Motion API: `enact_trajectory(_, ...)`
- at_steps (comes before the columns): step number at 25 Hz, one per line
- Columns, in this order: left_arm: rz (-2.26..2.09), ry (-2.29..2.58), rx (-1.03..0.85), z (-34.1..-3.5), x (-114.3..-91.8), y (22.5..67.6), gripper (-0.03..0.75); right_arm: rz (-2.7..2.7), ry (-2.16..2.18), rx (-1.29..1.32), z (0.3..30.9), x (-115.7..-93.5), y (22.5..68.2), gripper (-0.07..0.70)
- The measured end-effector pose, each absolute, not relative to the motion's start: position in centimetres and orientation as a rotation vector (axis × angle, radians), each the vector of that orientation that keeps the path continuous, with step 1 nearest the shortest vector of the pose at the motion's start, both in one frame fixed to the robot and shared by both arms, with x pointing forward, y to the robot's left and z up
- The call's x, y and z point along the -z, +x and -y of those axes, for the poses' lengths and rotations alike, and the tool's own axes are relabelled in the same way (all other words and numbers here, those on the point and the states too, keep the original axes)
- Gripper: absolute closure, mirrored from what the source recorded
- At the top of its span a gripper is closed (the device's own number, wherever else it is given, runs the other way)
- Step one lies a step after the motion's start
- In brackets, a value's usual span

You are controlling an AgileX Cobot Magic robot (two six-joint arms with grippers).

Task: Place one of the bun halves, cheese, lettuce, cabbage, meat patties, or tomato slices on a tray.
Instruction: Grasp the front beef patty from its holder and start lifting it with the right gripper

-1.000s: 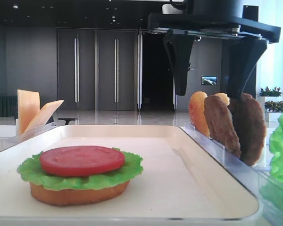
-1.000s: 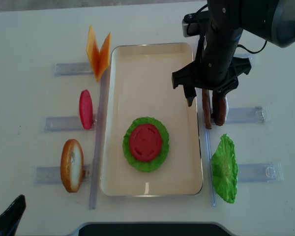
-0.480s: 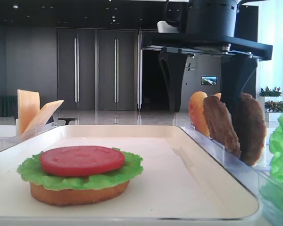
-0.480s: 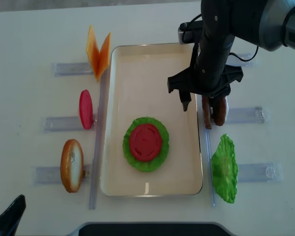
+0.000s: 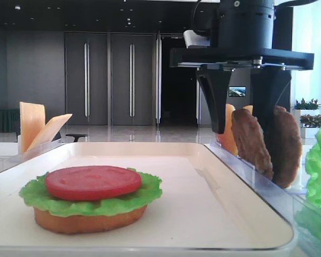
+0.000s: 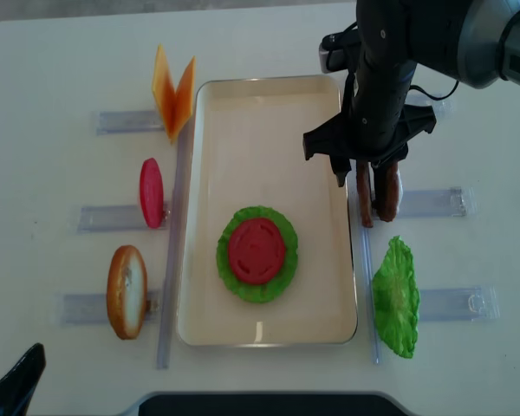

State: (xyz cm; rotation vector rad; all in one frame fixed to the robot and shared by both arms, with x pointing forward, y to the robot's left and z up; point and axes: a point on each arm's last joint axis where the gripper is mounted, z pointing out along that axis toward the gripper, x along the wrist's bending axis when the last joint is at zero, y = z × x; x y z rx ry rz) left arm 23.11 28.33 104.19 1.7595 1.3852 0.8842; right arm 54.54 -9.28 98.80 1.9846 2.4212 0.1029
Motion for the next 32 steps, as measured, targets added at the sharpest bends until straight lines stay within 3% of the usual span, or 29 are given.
enact_trajectory(14, -1.385, 1.76, -0.884, -28.33, -104.19, 23.11, 0.181, -2.421, 1.975, -0.083, 9.34, -98.54, 54.62, 0.422)
enact_trajectory(32, -1.385, 1.76, -0.884, -28.33, -104.19, 23.11, 0.181, -2.443, 1.96, -0.045, 9.4, -98.94, 54.54, 0.445)
